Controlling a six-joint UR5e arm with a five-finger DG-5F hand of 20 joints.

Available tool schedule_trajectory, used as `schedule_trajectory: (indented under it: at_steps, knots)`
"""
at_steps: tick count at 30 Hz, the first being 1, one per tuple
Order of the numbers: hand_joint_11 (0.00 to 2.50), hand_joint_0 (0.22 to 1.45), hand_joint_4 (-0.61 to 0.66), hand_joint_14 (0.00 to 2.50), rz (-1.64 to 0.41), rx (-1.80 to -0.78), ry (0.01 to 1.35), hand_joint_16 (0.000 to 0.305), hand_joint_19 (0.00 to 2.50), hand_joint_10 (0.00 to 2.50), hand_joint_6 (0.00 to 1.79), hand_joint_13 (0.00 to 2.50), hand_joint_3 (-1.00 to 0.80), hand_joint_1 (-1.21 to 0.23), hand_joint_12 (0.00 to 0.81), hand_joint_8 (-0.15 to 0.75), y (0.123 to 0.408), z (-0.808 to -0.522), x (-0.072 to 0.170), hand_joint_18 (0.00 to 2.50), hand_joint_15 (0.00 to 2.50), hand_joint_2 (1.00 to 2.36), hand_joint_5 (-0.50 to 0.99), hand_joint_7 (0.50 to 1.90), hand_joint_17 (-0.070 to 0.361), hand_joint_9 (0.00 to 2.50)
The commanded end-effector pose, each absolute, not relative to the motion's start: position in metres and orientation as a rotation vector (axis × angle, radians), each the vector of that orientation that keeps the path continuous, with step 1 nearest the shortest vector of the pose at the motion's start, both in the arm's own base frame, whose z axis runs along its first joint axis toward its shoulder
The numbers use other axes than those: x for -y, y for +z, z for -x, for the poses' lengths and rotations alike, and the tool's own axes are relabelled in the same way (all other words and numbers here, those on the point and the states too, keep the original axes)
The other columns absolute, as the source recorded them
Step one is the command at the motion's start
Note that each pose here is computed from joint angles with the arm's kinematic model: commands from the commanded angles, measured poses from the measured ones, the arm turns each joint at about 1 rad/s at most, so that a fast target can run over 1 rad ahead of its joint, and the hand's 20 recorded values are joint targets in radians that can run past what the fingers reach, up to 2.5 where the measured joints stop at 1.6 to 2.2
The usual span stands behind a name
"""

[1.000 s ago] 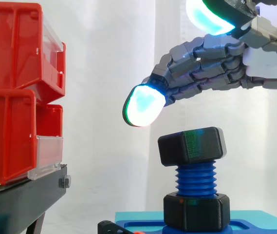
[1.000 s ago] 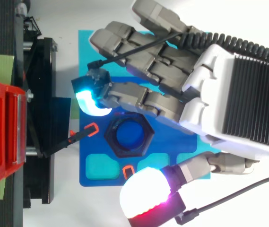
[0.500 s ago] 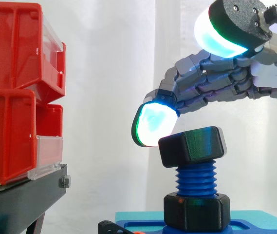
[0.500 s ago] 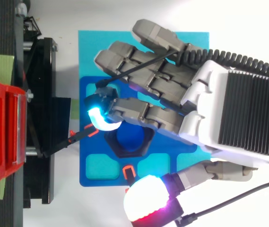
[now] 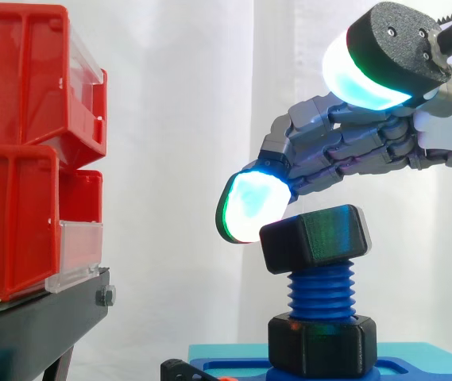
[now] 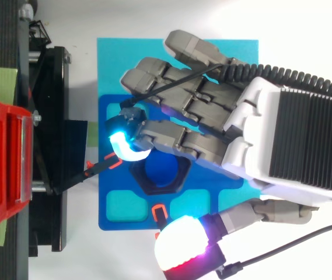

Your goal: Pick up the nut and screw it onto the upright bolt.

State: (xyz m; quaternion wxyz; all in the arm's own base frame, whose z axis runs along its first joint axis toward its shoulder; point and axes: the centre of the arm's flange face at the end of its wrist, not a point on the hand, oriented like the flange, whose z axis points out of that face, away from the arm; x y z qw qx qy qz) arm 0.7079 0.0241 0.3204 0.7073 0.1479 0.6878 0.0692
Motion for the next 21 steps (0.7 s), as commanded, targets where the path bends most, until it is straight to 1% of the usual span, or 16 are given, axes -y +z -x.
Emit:
schedule_trajectory:
  at_steps: [1,5,16,21]
  knots:
    - [0.00,0.48,0.25,0.00,-0.329,-1.534,0.151,0.047,0.00,0.00,0.50,0.02,-0.50,-0.12,0.364,0.286,0.320,-0.708,-0.020,0.00,0.00,1.00,-0.17,1.11,0.107,0.21]
    - [0.00,0.48,0.24,0.00,-0.315,-1.546,0.159,0.047,0.00,0.00,0.50,0.03,-0.50,-0.13,0.362,0.288,0.319,-0.707,-0.018,0.00,0.00,1.00,-0.17,1.16,0.106,0.22]
    - [0.00,0.48,0.24,0.00,-0.324,-1.587,0.130,0.044,0.00,0.00,0.50,0.06,-0.50,-0.15,0.350,0.295,0.316,-0.702,-0.003,0.00,0.00,1.00,-0.16,1.27,0.098,0.24]
    - [0.00,0.49,0.25,0.00,-0.328,-1.595,0.122,0.041,0.00,0.00,0.50,0.14,-0.50,-0.21,0.334,0.310,0.315,-0.701,0.001,0.00,0.00,1.00,-0.14,1.30,0.092,0.34]
